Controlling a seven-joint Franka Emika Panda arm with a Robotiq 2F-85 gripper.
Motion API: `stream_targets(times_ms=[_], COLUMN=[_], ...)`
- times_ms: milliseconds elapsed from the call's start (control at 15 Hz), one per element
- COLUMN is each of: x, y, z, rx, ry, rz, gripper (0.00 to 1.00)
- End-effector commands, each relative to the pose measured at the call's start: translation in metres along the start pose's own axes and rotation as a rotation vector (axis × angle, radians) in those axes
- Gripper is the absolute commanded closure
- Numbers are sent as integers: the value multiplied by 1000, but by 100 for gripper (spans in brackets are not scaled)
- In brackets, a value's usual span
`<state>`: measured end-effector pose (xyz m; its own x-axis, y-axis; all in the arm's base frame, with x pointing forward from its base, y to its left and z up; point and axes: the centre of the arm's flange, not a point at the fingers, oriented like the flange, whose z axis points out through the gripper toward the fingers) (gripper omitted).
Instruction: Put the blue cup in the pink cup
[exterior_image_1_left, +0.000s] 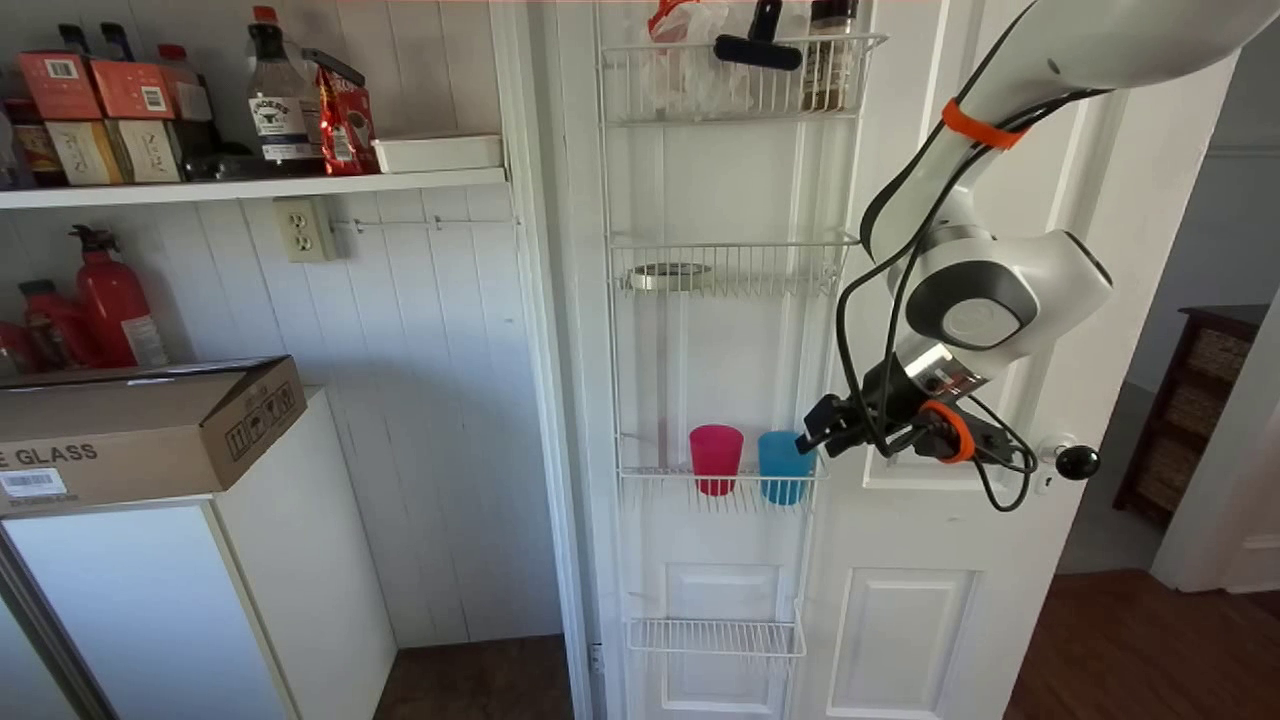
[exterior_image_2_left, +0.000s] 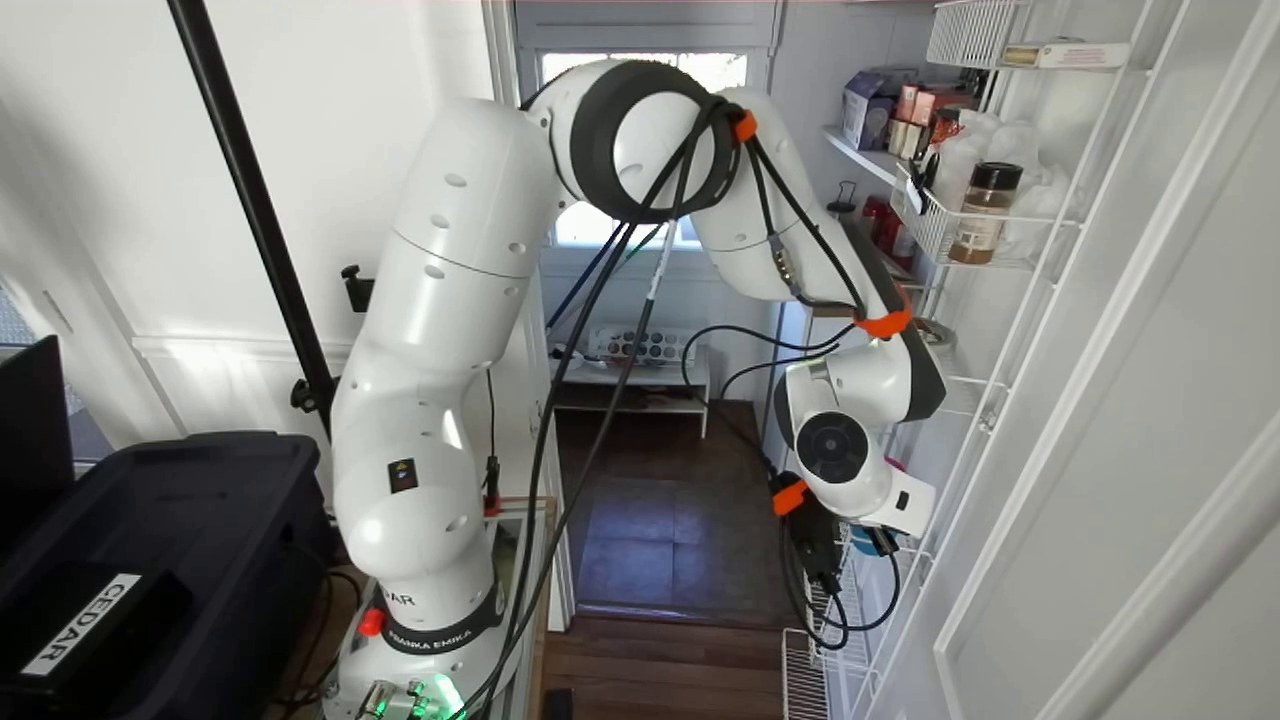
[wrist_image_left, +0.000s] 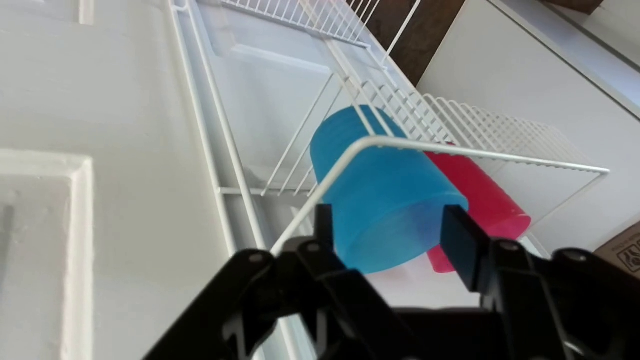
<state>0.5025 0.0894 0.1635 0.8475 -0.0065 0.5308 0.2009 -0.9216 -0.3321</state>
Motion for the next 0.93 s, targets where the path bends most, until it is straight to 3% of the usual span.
stream_targets(times_ms=[0,67,333,400,467,533,667,867], x=[-6,-7,-9,-9,-9,-9,-9,-7], y=[3,3,5,5,6,6,7,8], z=[7,7,9,9,9,8,8,9], rx=[5,4,1,1,-1,-1,-2,-3], ry=[21,20,19,20,20,23,27,53], rz=[3,7,19,22,24,27,32,50], gripper=[38,54,80,81,74,49,45,26])
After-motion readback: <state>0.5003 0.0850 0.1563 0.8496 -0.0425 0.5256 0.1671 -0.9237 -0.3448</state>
